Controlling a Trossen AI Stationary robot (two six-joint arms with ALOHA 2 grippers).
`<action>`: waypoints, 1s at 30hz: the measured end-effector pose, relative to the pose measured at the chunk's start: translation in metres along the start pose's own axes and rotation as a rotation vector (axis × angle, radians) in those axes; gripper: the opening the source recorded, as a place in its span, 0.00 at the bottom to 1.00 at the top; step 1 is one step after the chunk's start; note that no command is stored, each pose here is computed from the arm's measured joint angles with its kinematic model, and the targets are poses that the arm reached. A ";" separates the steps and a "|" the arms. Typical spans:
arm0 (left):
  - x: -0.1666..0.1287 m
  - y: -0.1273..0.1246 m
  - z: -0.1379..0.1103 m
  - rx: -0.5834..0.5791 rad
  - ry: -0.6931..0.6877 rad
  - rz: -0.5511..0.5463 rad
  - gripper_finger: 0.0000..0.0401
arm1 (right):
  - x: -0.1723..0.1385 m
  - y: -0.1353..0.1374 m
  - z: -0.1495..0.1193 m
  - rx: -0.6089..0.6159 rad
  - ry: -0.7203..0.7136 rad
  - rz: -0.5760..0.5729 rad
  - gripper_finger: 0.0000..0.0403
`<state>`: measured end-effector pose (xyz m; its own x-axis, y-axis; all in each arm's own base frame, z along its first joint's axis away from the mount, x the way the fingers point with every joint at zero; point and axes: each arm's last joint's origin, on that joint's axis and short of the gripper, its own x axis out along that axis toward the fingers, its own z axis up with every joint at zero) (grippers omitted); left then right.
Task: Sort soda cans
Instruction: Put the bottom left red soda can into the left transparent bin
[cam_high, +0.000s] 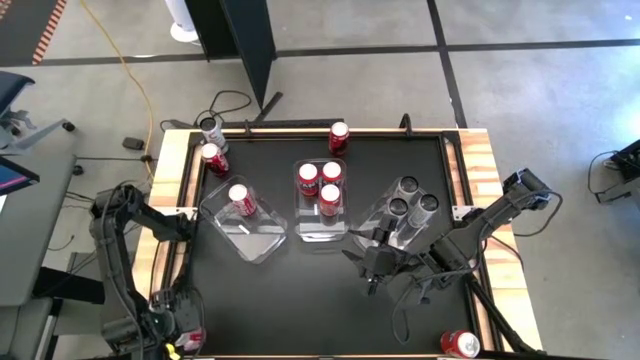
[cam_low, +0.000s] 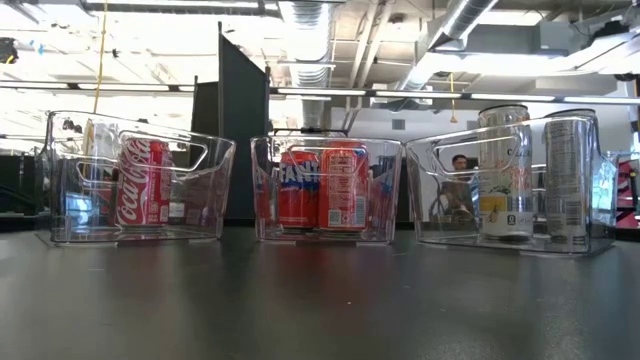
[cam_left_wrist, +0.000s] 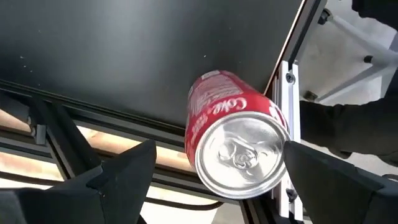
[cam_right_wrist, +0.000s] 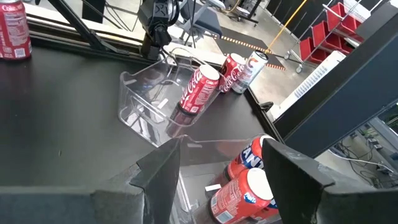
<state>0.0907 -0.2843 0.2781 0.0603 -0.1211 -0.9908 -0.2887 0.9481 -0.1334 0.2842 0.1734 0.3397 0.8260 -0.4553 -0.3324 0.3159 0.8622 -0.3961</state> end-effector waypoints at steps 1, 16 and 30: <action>0.000 -0.001 -0.001 0.002 -0.001 -0.005 0.86 | 0.000 0.000 0.000 0.000 0.000 0.000 0.61; -0.008 0.005 -0.004 0.005 0.044 0.020 0.86 | 0.000 0.000 0.000 -0.001 0.000 0.000 0.61; -0.007 0.000 -0.008 0.035 -0.012 -0.034 0.86 | 0.000 0.000 0.000 -0.001 0.000 0.000 0.61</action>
<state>0.0826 -0.2854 0.2848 0.0808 -0.1497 -0.9854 -0.2523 0.9534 -0.1655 0.2842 0.1734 0.3396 0.8259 -0.4551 -0.3330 0.3152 0.8622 -0.3965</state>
